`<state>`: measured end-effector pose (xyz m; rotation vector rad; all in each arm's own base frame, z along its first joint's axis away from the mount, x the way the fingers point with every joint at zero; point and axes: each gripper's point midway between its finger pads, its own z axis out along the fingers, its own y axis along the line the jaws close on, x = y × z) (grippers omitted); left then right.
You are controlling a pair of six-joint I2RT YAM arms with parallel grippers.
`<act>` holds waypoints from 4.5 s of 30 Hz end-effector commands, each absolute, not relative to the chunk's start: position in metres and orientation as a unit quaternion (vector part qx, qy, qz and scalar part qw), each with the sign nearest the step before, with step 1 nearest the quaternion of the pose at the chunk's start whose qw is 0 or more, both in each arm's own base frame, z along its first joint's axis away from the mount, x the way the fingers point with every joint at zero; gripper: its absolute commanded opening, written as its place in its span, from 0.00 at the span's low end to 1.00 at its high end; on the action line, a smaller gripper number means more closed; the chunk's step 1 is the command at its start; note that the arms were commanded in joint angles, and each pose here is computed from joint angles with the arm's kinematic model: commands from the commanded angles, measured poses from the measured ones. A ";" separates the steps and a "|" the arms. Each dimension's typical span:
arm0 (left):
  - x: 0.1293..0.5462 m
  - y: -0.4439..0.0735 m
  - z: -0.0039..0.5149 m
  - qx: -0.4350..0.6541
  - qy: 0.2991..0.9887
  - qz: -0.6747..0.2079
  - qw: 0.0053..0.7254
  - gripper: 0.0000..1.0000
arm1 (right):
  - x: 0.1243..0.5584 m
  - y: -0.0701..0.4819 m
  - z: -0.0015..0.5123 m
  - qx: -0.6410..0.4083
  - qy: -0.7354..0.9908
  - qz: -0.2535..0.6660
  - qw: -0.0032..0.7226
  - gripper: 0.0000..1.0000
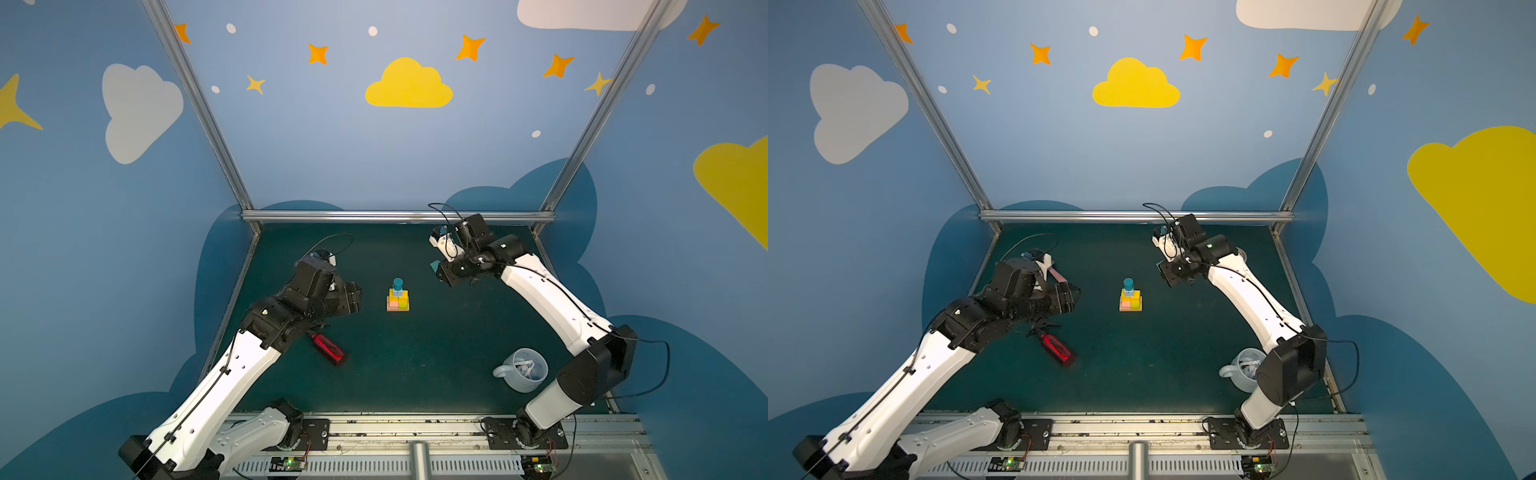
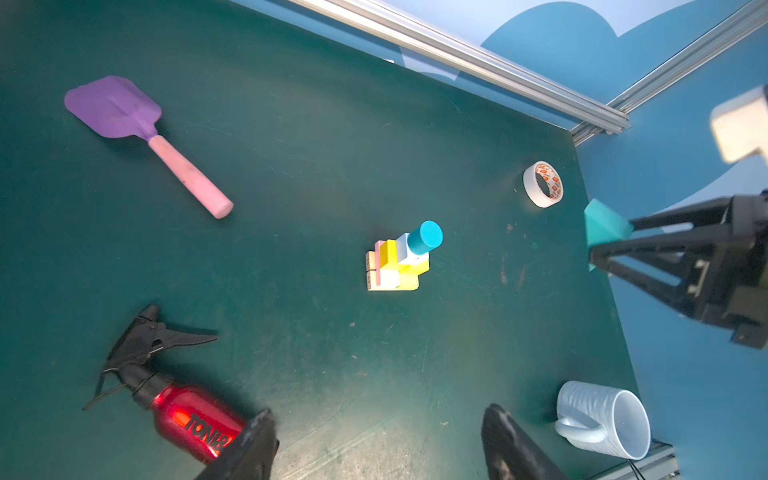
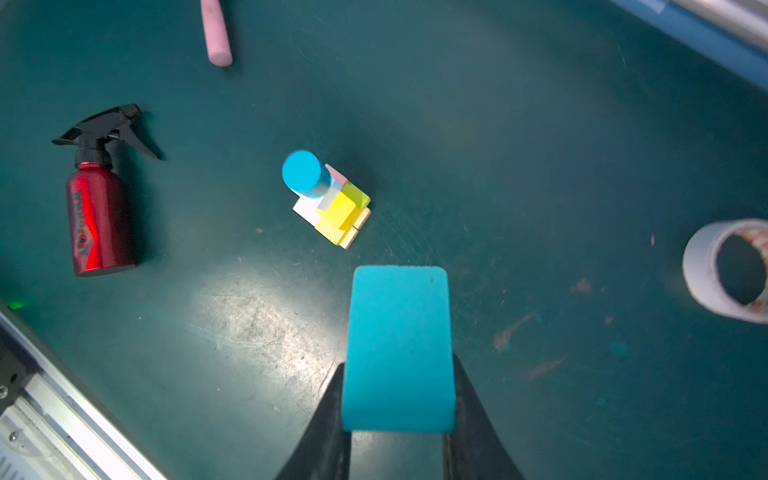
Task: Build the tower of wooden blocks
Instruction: 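Lift the teal wedge with the right gripper toward the stack, then carry the teal wedge with the right gripper above the teal cylinder, then lower the teal wedge with the right gripper onto the teal cylinder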
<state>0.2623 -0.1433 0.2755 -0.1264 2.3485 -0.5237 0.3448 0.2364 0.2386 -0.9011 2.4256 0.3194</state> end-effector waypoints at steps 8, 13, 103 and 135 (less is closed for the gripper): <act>0.260 -0.129 0.266 -0.051 0.912 -0.189 0.360 0.78 | 0.353 0.268 0.254 -0.445 0.848 0.122 0.261 0.00; 0.261 -0.126 0.261 -0.057 0.914 -0.185 0.356 0.78 | 0.357 0.286 0.261 -0.503 0.811 0.131 0.269 0.00; 0.251 -0.074 0.221 -0.116 0.940 -0.108 0.303 0.78 | 0.370 0.347 0.140 -0.730 0.670 0.009 0.135 0.00; 0.250 -0.074 0.217 -0.118 0.940 -0.111 0.299 0.79 | 0.371 0.347 0.136 -0.730 0.670 0.005 0.134 0.10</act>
